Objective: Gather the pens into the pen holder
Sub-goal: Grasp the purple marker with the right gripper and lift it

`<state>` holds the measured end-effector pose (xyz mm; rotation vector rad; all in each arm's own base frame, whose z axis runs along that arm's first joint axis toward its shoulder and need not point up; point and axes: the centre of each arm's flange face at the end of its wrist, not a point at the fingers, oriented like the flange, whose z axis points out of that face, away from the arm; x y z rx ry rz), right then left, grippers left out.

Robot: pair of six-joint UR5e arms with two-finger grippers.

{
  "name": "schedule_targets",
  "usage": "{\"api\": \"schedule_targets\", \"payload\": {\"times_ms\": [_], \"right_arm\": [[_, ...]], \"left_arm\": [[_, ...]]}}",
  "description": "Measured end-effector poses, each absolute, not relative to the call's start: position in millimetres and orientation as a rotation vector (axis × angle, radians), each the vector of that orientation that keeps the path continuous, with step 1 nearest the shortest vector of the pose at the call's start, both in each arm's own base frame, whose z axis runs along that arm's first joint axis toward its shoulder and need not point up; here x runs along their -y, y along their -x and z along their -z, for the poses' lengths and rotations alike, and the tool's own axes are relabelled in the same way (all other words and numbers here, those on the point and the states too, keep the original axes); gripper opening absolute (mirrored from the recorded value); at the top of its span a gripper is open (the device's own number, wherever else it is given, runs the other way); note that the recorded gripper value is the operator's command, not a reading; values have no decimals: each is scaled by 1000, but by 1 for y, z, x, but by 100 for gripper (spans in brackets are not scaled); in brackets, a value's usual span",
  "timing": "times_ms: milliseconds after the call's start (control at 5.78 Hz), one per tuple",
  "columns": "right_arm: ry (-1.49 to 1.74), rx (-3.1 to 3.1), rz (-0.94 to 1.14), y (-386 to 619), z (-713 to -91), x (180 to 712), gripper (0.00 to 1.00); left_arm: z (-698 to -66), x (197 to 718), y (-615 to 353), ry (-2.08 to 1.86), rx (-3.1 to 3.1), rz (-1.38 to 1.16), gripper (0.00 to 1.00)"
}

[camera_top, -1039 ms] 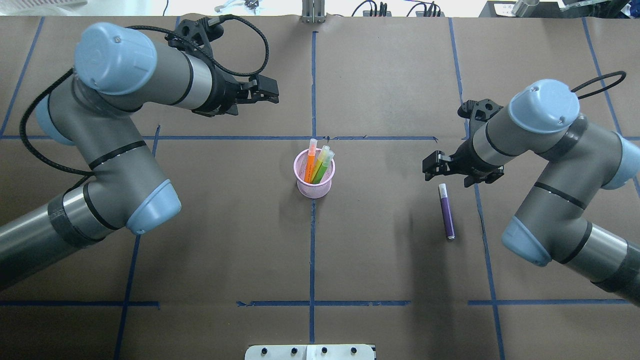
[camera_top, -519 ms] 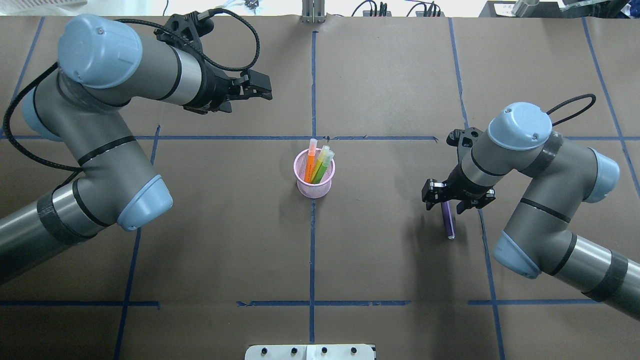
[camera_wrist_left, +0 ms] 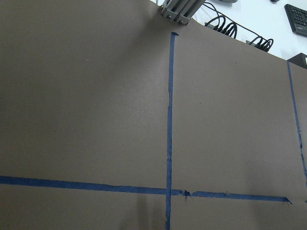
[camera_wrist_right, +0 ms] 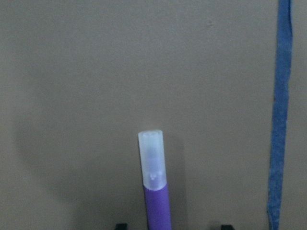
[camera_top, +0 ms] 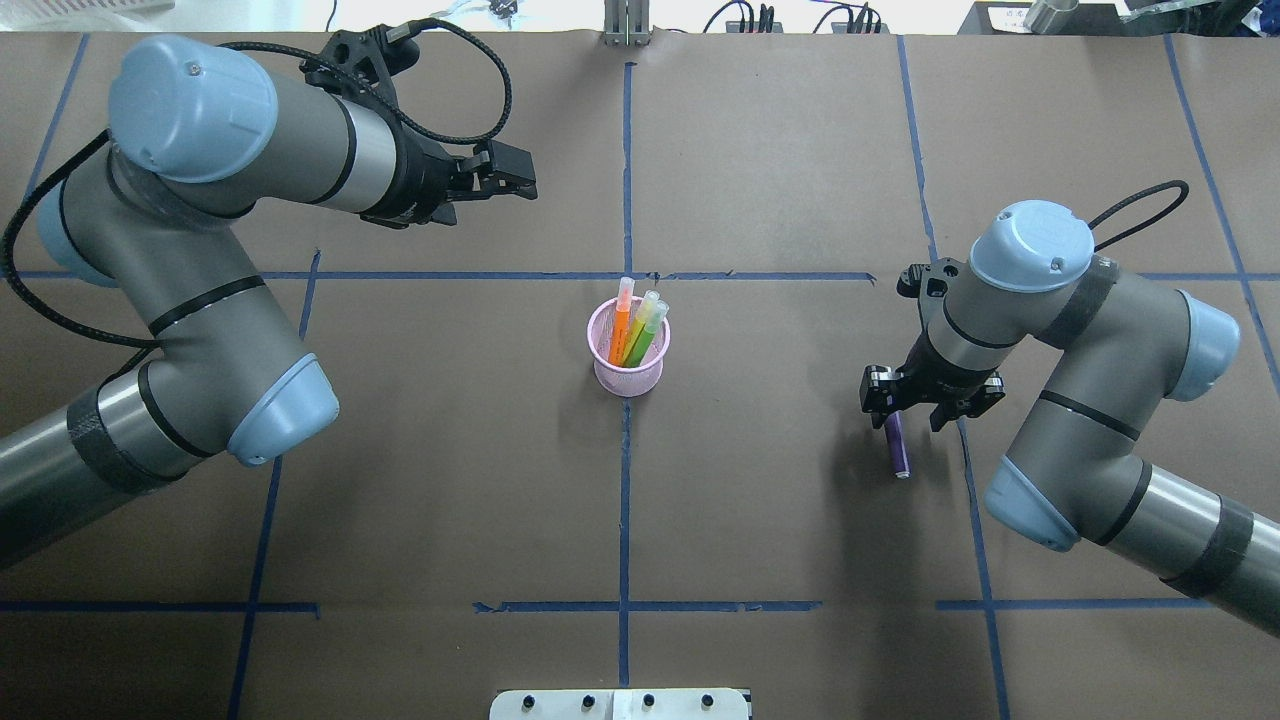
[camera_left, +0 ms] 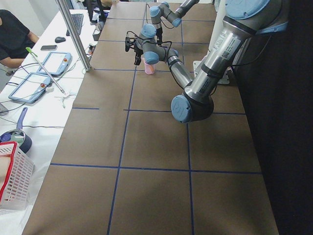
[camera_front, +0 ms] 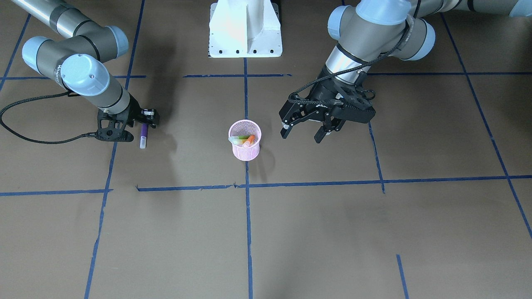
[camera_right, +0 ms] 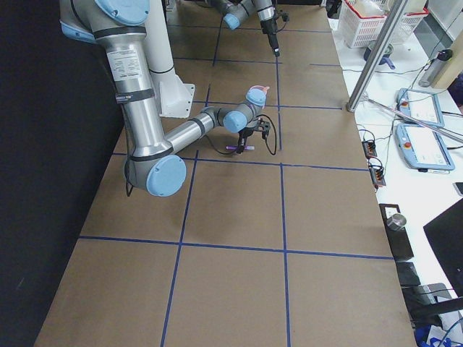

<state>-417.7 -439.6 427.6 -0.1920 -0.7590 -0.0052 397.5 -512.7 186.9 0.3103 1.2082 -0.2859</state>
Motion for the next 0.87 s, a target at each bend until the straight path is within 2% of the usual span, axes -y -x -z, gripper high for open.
{"api": "schedule_targets", "payload": {"times_ms": [866], "right_arm": [[192, 735, 48, 429, -415, 457, 61]], "left_arm": [[-190, 513, -398, -326, -1199, 298, 99]]}}
